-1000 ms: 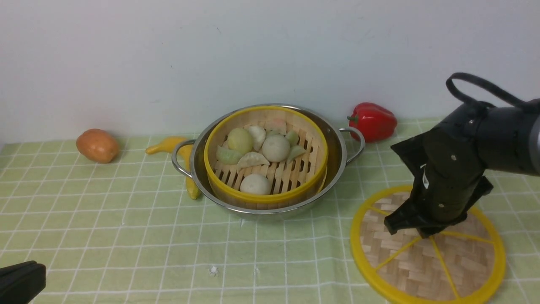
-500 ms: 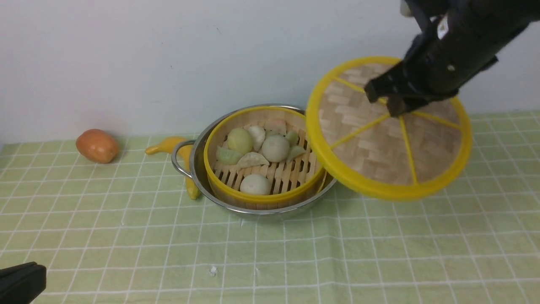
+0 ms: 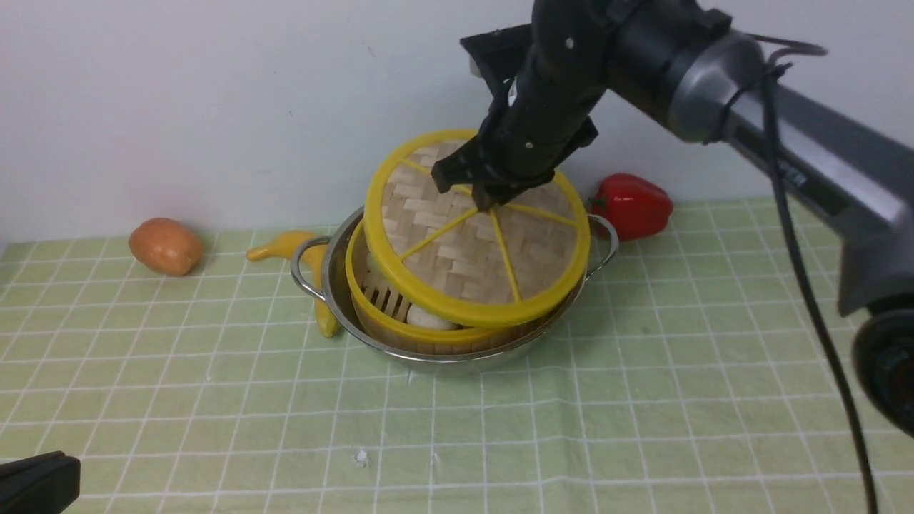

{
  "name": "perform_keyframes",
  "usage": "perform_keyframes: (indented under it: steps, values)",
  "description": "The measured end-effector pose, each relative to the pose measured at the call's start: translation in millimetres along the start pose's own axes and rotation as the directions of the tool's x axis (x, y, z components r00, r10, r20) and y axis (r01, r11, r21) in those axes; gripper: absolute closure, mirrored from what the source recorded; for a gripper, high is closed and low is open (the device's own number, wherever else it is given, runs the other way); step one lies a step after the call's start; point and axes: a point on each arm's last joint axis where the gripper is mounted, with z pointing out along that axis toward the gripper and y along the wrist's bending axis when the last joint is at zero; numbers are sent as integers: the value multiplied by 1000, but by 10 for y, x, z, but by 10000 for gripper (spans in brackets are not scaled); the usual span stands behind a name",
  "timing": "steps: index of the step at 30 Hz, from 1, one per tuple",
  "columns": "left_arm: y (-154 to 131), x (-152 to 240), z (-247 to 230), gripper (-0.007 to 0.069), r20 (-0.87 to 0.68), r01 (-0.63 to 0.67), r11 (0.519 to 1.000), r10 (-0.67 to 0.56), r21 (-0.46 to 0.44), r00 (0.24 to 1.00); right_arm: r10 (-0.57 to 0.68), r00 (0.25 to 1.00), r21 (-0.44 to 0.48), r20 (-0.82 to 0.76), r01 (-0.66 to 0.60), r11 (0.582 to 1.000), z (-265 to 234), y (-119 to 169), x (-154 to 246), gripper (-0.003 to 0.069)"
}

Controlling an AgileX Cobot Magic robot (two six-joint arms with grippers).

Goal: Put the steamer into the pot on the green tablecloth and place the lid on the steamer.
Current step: 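Place the bamboo steamer lid onto the steamer basket in the pot with the right gripper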

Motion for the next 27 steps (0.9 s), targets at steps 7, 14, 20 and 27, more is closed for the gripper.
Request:
perform_keyframes:
  steps: [7, 14, 20, 27]
  values:
    - [1, 0, 0, 648, 0, -1, 1000, 1, -1, 1000, -17, 999, -19, 35, 17, 1000, 264, 66, -78, 513]
    - [1, 0, 0, 648, 0, -1, 1000, 1, -1, 1000, -23, 1000, -18, 5, 23, 1000, 397, 58, -32, 513]
    - [1, 0, 0, 648, 0, -1, 1000, 1, -1, 1000, -54, 999, -46, -1, 54, 997, 410, 82, -23, 513]
    - [1, 0, 0, 648, 0, -1, 1000, 1, -1, 1000, -72, 997, -62, -13, 72, 996, 445, 94, -5, 513]
